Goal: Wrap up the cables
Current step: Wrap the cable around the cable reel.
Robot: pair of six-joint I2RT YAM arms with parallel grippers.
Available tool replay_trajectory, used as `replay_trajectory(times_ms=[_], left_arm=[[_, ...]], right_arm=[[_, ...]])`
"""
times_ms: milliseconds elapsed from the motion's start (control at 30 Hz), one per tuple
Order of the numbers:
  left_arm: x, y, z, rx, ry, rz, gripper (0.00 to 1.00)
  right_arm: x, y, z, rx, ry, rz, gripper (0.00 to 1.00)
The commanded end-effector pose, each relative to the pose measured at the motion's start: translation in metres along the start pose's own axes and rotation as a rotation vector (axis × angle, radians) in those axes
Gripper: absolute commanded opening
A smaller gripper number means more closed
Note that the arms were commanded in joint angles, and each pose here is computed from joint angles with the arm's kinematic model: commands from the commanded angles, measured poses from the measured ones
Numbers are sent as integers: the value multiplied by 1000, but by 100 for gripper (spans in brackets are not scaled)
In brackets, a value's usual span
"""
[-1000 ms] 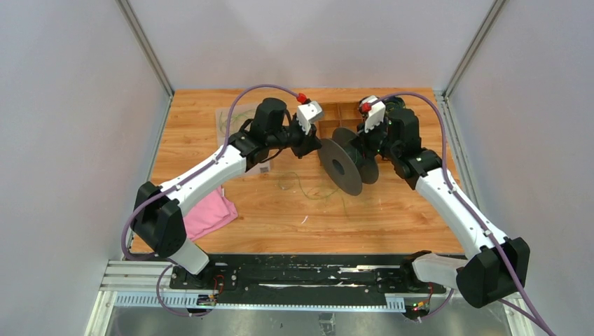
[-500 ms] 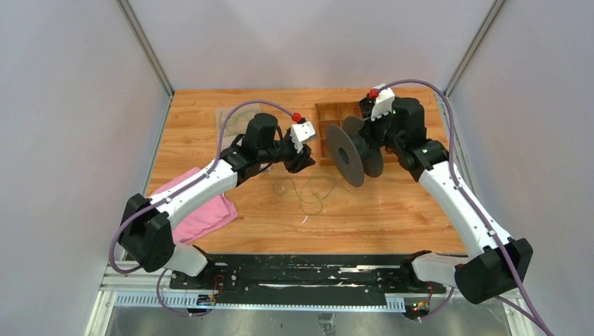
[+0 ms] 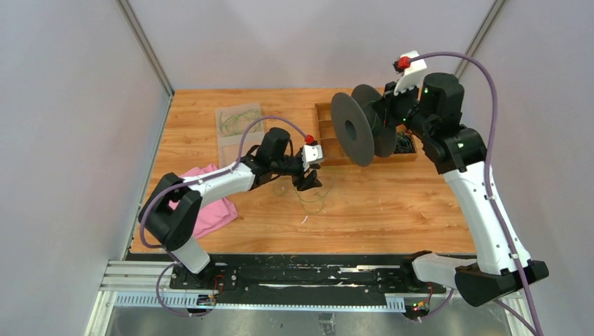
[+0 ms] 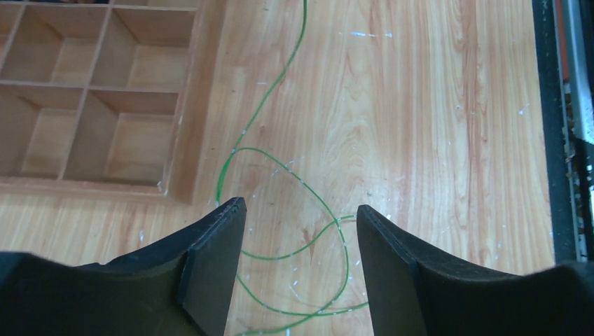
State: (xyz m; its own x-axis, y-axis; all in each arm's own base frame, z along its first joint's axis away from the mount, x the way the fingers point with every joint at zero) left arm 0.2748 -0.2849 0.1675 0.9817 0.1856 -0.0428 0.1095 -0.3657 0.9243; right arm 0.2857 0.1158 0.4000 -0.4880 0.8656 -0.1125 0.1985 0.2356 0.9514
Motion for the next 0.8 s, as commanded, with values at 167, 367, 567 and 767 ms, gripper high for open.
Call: replay_trajectory(times_ms=[167,367,567,767], left_arm=[[10,21,41,-74,-75,141,70],[14,24,50,-73,-58,160,73],[-22,33,26,-111,-283,210,69],[-24,41,10,-115,-253,265,70]], right_arm=[[-2,58,-39,-126,27,78,1],[-2,65,-46,-146,29,81,1],[-3,56,-38,-114,32,89,1],[0,53,-35,-104,54,98,1]])
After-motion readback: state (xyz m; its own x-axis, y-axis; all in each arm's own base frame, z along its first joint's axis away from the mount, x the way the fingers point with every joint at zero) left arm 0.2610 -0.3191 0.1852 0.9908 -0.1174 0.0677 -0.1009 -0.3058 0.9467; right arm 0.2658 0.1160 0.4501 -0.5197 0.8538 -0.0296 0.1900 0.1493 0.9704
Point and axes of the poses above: each gripper's point midway between its finger pads, its own z axis out along the fingers, its own x axis along the line the jaws close on, y = z × x, the point moved 6 cm from there along -z, back along the fingers, and after that the axes turned 7 degrees about -z, right-handed, at the moved point
